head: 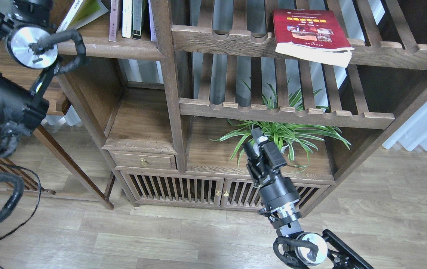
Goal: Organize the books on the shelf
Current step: 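Lower the left arm and raise the right gripper toward the dark red book, then push the dark red book's lower edge upward with the right gripper, then tip the dark red book off the shelf down between both grippers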
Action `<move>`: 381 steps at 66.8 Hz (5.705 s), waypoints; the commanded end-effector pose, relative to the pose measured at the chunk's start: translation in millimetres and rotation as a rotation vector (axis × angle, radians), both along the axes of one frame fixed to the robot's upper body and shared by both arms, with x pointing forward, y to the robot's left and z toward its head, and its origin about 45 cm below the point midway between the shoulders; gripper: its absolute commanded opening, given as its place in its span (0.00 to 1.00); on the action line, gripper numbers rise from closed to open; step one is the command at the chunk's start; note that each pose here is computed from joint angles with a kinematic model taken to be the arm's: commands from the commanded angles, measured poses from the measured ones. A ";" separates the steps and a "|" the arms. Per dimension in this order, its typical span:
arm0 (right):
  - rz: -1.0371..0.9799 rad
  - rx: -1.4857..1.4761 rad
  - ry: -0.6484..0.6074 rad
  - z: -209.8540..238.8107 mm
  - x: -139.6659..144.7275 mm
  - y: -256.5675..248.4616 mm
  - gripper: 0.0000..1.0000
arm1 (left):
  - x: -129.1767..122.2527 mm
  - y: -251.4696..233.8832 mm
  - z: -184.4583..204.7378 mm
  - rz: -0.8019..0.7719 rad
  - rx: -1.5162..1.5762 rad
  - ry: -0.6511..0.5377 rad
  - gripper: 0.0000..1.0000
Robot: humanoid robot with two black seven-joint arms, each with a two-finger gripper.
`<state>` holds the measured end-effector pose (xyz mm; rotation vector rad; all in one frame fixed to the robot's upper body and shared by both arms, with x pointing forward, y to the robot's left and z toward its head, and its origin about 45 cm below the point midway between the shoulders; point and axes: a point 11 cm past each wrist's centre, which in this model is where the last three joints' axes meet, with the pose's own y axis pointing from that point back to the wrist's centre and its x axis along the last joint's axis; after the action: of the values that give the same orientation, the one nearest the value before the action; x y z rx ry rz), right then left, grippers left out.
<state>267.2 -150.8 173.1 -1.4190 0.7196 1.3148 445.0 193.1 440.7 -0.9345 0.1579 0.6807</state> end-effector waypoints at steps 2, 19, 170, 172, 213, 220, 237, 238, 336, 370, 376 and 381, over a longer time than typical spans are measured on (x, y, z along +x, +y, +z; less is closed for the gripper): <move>0.007 0.021 -0.032 12.6 -0.1 2.8 0.71 | -13.8 -13.9 -30.8 -0.083 0.020 0.053 0.83; 0.011 0.041 -0.078 29.2 3.5 4.7 0.74 | -54.0 -37.3 -115.4 -0.195 0.017 0.255 0.83; -0.236 -0.213 -0.028 102.1 103.3 -88.5 0.77 | -99.2 -46.8 -236.2 -0.190 -0.060 0.581 1.00; -0.244 -0.222 -0.022 102.2 104.0 -93.0 0.77 | -99.3 -47.1 -236.8 -0.191 -0.059 0.583 1.00; -0.258 -0.308 0.072 99.4 111.1 -106.9 0.75 | -96.7 -46.5 -238.8 -0.188 -0.041 0.587 1.00; -0.256 -0.311 0.062 108.5 116.6 -103.8 0.75 | -96.9 -46.9 -239.0 -0.189 -0.040 0.587 1.00; -0.256 -0.324 0.074 113.6 121.1 -102.4 0.74 | -97.6 -48.1 -239.6 -0.193 -0.038 0.589 1.00; -0.256 -0.324 0.073 114.2 121.4 -102.2 0.74 | -97.6 -48.1 -239.6 -0.193 -0.038 0.589 1.00; -0.149 -0.155 -0.309 98.7 63.0 -92.5 0.04 | -70.8 -44.5 -197.2 -0.211 -0.210 0.539 1.00; -0.068 -0.170 -0.244 72.5 48.0 -69.8 0.04 | -81.3 -69.5 -196.7 -0.359 -0.123 0.584 0.96; -0.039 -0.174 -0.237 68.6 45.1 -61.4 0.04 | -80.8 -74.1 -191.5 -0.398 -0.121 0.589 0.90; -0.026 -0.175 -0.232 66.4 43.5 -57.7 0.04 | -78.7 -77.8 -185.0 -0.422 -0.125 0.585 0.89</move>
<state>312.9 -214.9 242.5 -1.6538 0.7149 1.0445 364.2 120.6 247.4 -0.7647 0.8857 0.5716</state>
